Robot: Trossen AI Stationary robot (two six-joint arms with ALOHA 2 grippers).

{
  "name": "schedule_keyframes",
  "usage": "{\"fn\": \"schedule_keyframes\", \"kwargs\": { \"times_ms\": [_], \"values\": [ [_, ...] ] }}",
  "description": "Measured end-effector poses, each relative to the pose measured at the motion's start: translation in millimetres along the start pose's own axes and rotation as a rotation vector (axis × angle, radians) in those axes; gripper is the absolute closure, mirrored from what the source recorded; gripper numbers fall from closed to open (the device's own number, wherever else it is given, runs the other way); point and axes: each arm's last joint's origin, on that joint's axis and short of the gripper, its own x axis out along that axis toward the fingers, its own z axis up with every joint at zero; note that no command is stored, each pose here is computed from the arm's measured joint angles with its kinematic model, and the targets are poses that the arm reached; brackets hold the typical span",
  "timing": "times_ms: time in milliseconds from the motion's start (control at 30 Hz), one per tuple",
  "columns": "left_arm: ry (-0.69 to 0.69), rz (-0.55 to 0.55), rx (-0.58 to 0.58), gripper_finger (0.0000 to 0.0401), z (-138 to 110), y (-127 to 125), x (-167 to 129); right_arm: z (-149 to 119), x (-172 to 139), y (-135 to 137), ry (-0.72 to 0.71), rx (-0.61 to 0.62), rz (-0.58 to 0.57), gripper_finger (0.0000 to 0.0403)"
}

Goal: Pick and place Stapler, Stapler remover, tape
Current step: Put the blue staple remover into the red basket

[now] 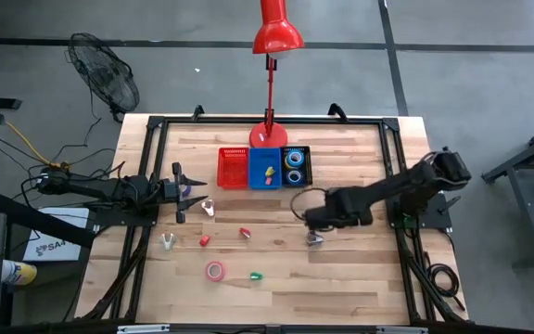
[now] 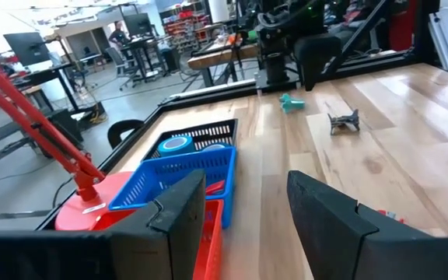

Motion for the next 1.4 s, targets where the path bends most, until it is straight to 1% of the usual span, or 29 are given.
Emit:
{"fn": "schedule_keyframes", "kwargs": {
  "times_ms": [167,367,733,1033,1400],
  "values": [
    [-0.001,-0.001,0.000,0.0222,0.1,0.0,0.0,-16.3,8.6,-16.8,-0.003,0.063,-0.037,0.0166],
    [-0.001,-0.001,0.000,0.0222,0.0,0.0,0.0,-23.3,29.3,-32.6,0.006,0.101,-0.109,0.0167],
    [0.000,0.000,0.000,0.0222,0.0,0.0,0.0,-15.3,71.1,-52.0,0.008,0.136,-0.145,0.0167],
    [0.000,0.003,0.000,0.0222,0.0,0.1,0.0,-7.5,81.8,-56.9,-0.010,0.114,-0.134,0.0167],
    [0.002,0.002,-0.011,0.0222,-0.2,0.0,0.0,0.6,84.5,-58.5,-0.058,0.090,-0.131,0.0167]
  ]
}}
